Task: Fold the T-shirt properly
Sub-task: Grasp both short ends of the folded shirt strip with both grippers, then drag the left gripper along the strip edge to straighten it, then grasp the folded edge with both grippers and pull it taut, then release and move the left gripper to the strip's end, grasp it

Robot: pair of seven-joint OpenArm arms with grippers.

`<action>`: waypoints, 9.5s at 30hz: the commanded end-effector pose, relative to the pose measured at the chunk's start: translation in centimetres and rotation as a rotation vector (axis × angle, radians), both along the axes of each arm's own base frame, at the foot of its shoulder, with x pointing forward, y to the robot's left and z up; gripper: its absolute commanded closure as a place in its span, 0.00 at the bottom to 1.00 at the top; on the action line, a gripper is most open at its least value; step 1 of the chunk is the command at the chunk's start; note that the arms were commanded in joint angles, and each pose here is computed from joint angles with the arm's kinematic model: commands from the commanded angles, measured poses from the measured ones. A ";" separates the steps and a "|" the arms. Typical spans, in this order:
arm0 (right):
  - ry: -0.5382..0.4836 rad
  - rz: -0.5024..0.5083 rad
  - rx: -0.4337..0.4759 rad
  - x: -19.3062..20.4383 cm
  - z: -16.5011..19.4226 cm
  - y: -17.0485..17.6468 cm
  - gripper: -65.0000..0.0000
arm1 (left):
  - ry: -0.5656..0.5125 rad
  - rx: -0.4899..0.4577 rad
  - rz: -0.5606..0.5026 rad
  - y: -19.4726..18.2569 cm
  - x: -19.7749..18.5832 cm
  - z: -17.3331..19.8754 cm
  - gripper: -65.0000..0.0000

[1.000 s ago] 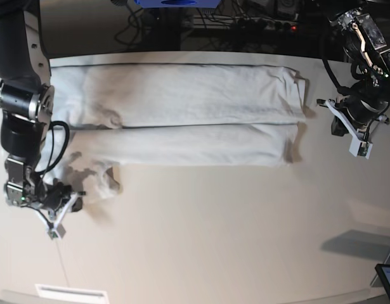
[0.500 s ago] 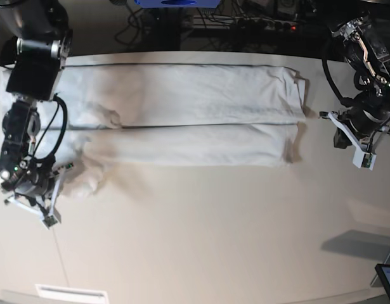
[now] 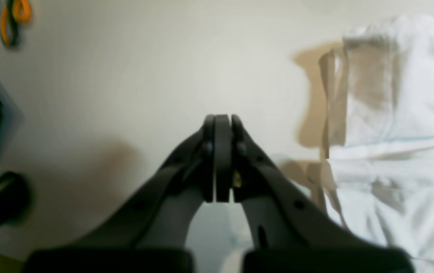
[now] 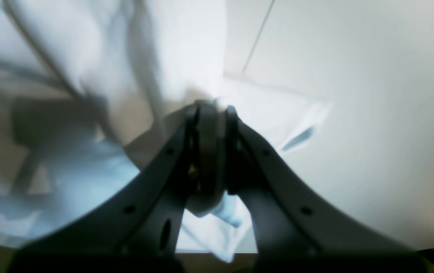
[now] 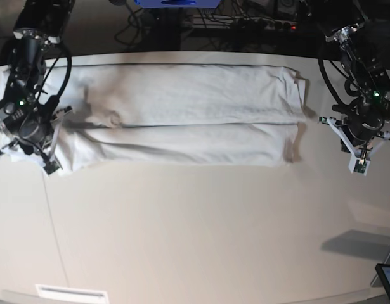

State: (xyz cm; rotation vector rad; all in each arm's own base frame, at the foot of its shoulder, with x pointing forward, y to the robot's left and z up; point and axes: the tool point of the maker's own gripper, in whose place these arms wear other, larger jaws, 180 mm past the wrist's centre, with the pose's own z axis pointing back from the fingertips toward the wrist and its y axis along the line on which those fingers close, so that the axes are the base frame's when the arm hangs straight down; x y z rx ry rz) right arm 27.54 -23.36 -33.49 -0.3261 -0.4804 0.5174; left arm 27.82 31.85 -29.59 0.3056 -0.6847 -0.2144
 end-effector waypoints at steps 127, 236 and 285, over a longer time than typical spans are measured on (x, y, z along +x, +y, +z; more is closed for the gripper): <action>-0.136 -0.143 -0.033 -1.4 0.9 -5.2 0.32 | 0.146 -0.673 -0.177 -15.6 10.8 -9.2 0.86; 0.013 -0.252 0.234 -4.1 -8.9 -2.3 0.98 | 0.230 -0.130 -0.292 -11.5 -5.7 -11.2 1.00; -0.100 -0.224 0.186 1.8 -5.8 -6.4 0.98 | -0.120 -0.137 -0.063 -6.8 2.0 -2.4 0.97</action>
